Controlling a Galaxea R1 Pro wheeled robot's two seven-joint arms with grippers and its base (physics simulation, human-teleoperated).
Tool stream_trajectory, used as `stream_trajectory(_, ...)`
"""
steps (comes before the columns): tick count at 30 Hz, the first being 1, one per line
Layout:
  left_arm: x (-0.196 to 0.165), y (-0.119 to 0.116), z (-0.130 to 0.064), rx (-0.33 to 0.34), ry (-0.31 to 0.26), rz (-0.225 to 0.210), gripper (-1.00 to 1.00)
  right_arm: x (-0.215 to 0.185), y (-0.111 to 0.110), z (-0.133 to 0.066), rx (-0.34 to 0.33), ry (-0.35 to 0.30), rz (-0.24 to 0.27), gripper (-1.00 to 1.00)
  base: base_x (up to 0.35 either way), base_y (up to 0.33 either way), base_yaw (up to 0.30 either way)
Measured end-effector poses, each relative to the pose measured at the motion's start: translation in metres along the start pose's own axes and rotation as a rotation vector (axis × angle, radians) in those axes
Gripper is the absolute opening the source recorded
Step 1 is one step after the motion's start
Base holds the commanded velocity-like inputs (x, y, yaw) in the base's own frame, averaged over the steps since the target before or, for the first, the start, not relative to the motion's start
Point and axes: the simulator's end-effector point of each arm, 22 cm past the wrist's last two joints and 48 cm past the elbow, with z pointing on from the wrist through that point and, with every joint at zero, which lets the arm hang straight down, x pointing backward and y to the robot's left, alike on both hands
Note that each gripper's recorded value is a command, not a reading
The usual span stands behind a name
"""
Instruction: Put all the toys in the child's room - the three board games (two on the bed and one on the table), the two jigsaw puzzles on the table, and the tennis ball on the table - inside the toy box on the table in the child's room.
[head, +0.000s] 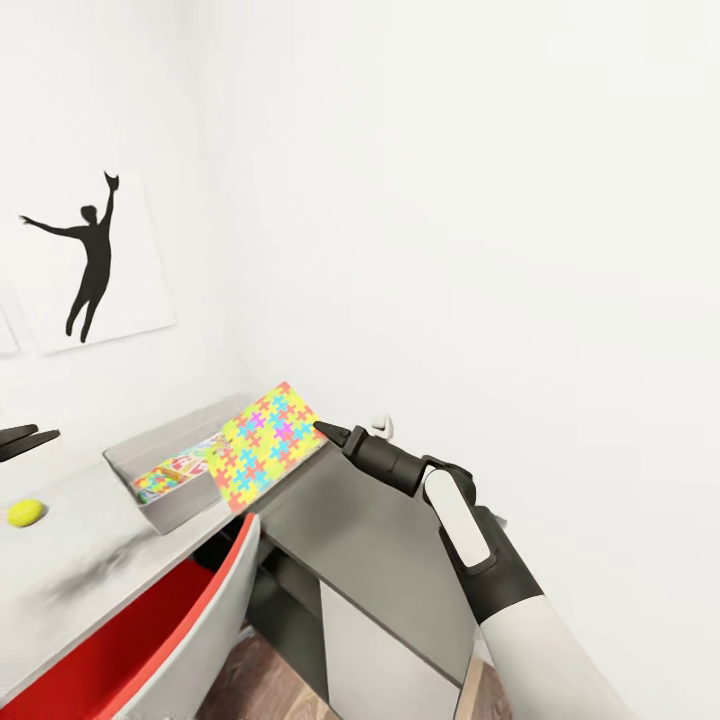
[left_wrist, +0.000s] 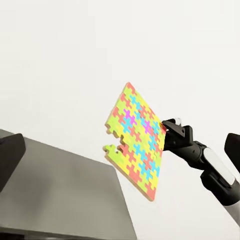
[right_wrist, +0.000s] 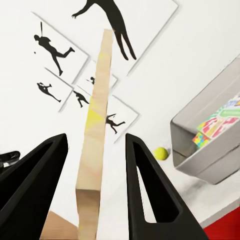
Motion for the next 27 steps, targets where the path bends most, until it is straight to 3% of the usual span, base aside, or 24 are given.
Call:
stream_trajectory(17,-0.004,-0.009,-0.003,0.010,-0.010,0.013,1.00,-0.003,0.011,-0.001,-0.009,-0.005,-0.017,-1.00,0.000,0.000,0.229)
stream_trajectory(27,-0.005,-0.010,-0.003,0.010,-0.011,0.014,1.00,-0.004,0.012,-0.001,-0.008,-0.006,-0.020,-1.00,0.000,0.000,0.037)
